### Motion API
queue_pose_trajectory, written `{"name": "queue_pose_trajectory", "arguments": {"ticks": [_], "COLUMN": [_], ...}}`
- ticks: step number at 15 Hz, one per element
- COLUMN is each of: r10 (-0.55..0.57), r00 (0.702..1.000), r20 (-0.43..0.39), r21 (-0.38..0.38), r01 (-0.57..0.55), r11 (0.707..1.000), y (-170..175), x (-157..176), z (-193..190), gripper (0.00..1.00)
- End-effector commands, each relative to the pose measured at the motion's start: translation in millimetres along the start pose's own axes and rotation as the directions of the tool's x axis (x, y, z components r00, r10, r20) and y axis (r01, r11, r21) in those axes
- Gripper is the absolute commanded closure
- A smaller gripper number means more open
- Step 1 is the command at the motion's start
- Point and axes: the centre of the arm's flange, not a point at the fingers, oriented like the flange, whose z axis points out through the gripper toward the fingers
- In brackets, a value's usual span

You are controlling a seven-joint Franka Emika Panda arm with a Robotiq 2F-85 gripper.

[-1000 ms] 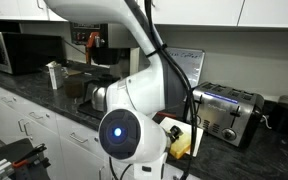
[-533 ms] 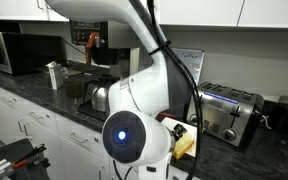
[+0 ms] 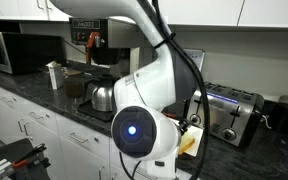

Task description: Take the slice of bread on the plate and put it in the lunch box

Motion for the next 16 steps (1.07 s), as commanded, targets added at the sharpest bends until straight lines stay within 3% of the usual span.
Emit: {"name": "queue_pose_trajectory", "arguments": {"ticks": [1, 3, 4, 5, 7, 16], "r10": [-0.006, -0.005, -0.005, -0.005, -0.006, 0.010], "r00": [0.999, 0.999, 0.999, 0.999, 0.999, 0.999], "r20": [0.035, 0.042, 0.044, 0.046, 0.050, 0.039], "r21": [-0.010, -0.022, -0.027, -0.030, -0.028, -0.025], "r01": [0.006, 0.006, 0.006, 0.006, 0.007, -0.009], "r11": [1.000, 1.000, 1.000, 1.000, 1.000, 1.000], "y": [0, 4, 6, 8, 8, 16], "x": [4, 3, 3, 3, 5, 11], "z": [7, 10, 12, 12, 11, -9], "gripper": [0.00, 0.00, 0.05, 0.28, 0.32, 0.92]}}
